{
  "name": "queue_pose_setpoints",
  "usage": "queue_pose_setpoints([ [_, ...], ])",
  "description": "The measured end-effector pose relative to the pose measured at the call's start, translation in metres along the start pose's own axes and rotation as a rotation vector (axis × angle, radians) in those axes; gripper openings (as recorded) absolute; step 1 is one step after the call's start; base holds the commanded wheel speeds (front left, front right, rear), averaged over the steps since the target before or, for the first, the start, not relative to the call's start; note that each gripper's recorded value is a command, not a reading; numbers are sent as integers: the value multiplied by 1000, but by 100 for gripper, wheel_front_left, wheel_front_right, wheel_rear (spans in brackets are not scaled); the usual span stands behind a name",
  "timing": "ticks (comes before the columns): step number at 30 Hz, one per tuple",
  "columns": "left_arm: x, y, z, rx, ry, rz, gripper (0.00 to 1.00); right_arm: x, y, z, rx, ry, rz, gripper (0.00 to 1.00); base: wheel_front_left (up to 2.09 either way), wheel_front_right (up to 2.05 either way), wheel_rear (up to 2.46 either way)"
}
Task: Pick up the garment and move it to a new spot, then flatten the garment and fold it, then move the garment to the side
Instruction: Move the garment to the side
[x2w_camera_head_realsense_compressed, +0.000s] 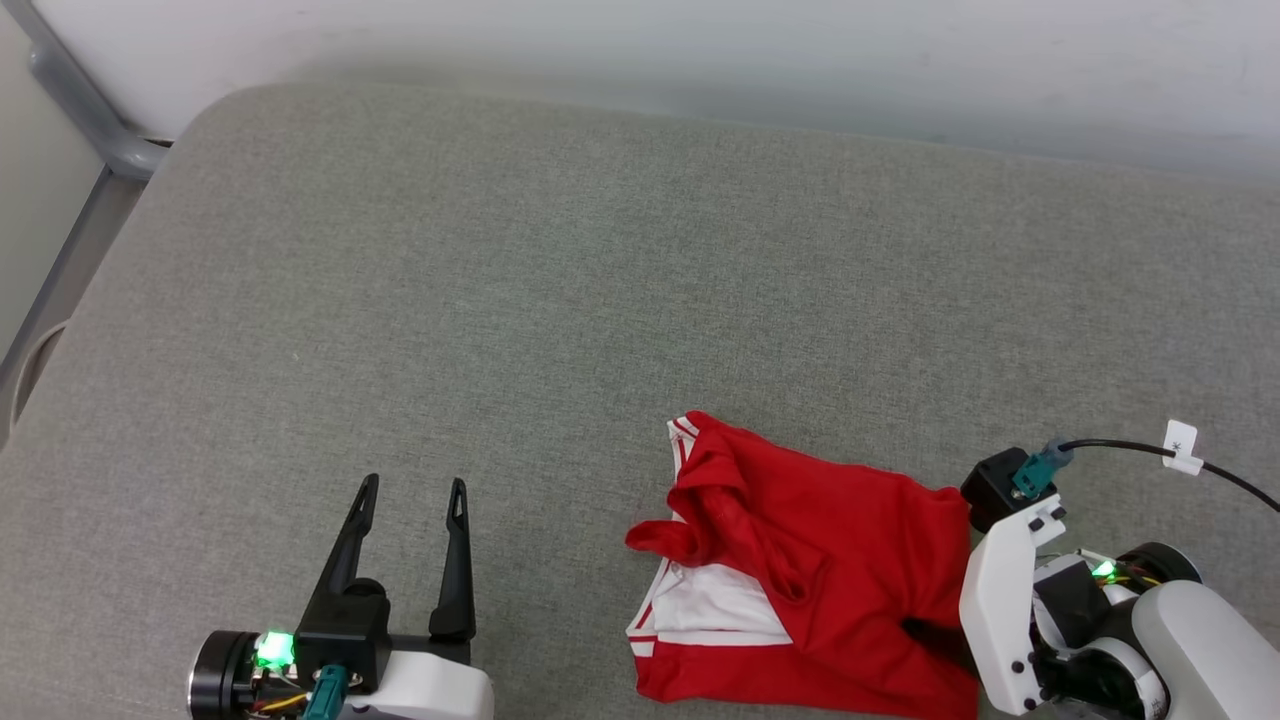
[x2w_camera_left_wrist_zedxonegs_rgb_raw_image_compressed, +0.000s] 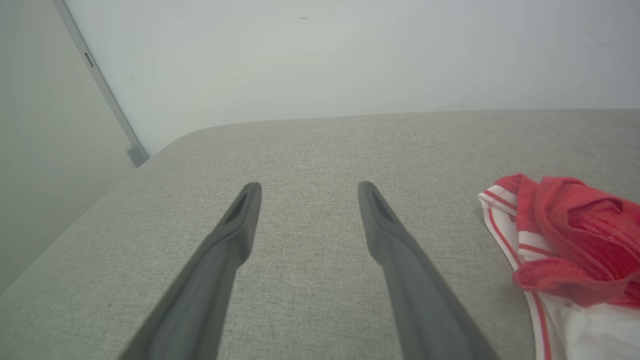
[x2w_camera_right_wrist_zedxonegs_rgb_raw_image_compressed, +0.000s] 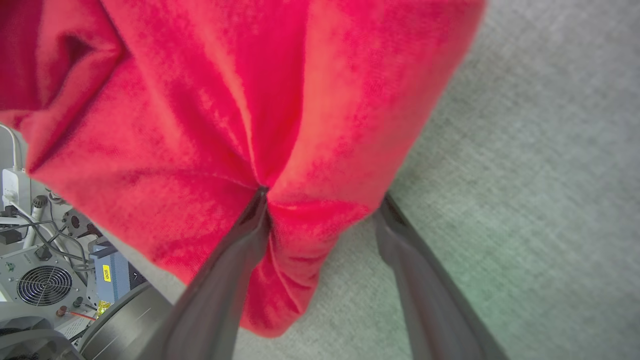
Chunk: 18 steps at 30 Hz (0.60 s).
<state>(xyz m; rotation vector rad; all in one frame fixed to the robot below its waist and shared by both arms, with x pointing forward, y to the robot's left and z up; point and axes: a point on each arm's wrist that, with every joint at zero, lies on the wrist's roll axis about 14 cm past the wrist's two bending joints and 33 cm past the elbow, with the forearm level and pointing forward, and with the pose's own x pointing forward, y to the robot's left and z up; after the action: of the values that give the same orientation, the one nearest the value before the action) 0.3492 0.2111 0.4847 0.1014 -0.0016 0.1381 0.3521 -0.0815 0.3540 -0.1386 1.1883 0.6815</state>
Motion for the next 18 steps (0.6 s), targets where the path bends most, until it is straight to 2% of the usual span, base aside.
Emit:
queue_pose_setpoints([
  [1,0,0,0,0,-1,0,100,0,1,1,-3,-6,1,9,0,0,0],
  [2,0,0,1,-1,-4,0,100,-1,2,2,-3,-19,4,0,0,0,0],
  [10,-1,-4,7,-4,-25,-16,100,-12,9,18,-3,-144,19,0,0,0,0],
  [18,-1,-13,9,-7,-32,-47,100,-38,-5,28,-25,-264,-34,0,0,0,0],
])
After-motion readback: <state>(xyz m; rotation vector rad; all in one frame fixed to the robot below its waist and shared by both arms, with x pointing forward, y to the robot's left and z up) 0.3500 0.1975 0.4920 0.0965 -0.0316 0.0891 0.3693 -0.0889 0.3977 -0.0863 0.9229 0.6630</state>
